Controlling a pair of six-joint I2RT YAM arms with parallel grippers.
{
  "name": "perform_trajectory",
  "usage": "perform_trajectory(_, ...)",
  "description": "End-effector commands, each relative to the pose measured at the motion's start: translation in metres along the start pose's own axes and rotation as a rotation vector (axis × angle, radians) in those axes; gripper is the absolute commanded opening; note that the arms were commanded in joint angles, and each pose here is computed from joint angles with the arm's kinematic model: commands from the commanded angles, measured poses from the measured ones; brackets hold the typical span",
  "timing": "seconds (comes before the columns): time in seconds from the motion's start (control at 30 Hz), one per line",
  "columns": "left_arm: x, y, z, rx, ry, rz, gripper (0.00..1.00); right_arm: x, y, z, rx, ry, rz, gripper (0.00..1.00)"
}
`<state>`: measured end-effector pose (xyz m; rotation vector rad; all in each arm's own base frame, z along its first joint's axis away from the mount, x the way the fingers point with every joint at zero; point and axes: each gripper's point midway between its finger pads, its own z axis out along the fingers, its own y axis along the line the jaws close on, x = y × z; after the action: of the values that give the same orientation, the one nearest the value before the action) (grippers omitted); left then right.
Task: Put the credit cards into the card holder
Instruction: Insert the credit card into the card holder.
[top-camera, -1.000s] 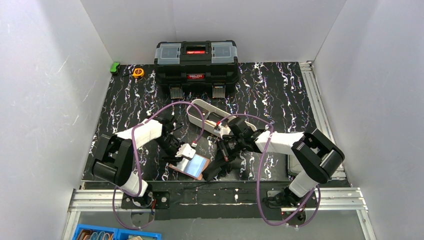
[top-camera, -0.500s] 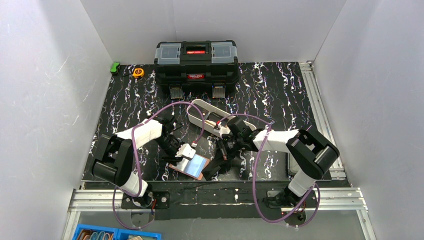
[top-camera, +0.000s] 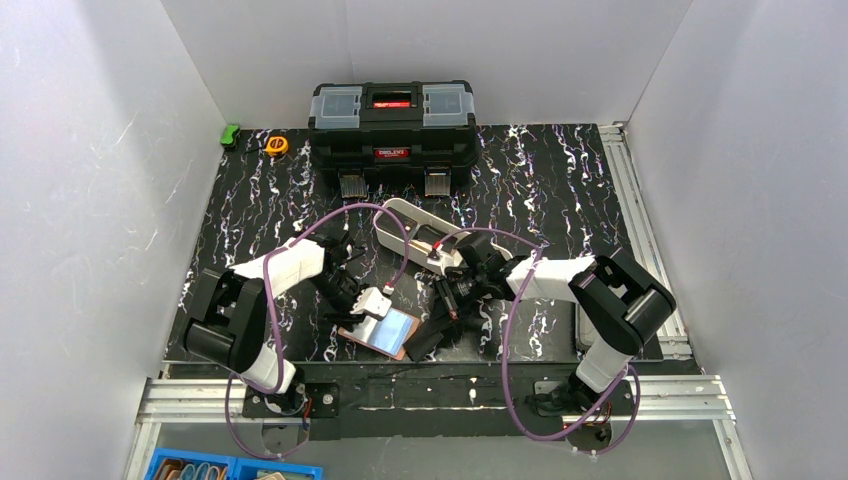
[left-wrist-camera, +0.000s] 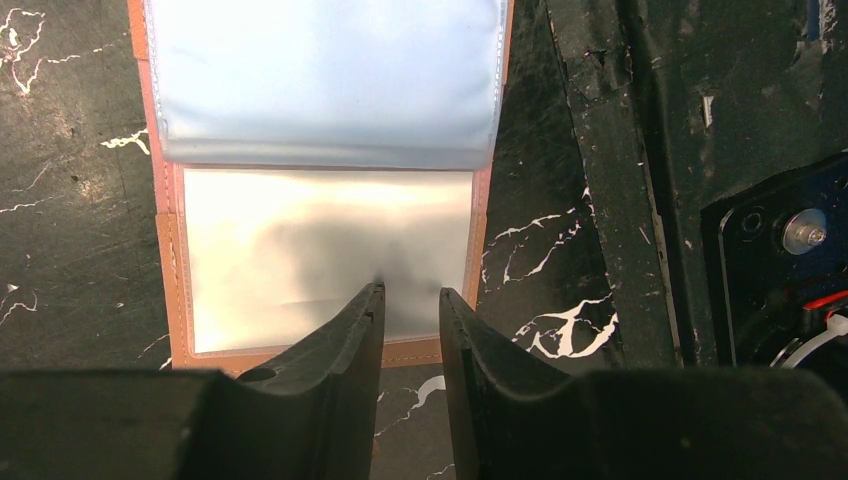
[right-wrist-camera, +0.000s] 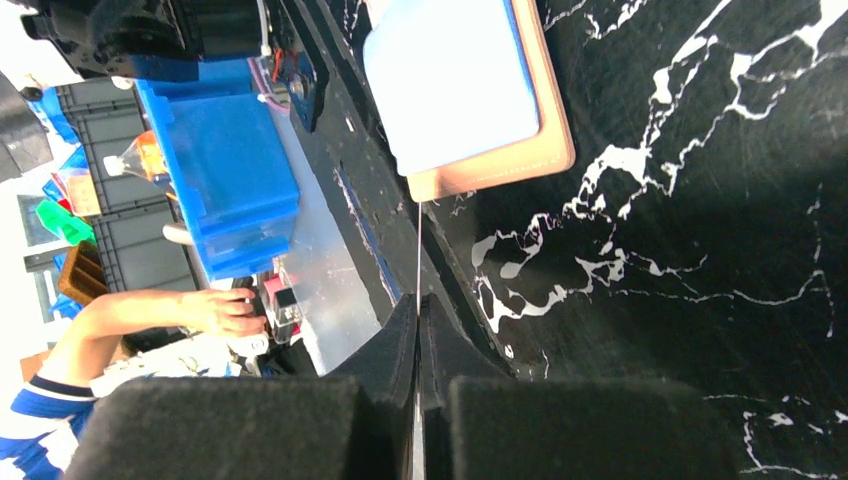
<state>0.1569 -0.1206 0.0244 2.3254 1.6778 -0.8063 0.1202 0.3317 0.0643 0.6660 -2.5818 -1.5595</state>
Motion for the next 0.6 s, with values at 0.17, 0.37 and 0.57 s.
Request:
perform_trajectory(0.17,0.0,-0.004,-0.002,-0.002,0.009,0.02,0.26,0.005,0.008,-0.007,-0.042,0.019,-0.039,0.01)
perform_trajectory(0.37,0.0,-0.005,-0.002,0.0,0.012,0.019,0.26,-0.006,0.008,-0.003,-0.043,0.0,-0.042,0.01)
perform_trajectory(0.57,-0.001,-0.004,-0.002,-0.002,0.007,0.02,0.26,-0.015,0.007,0.001,-0.046,-0.024,-0.027,0.01)
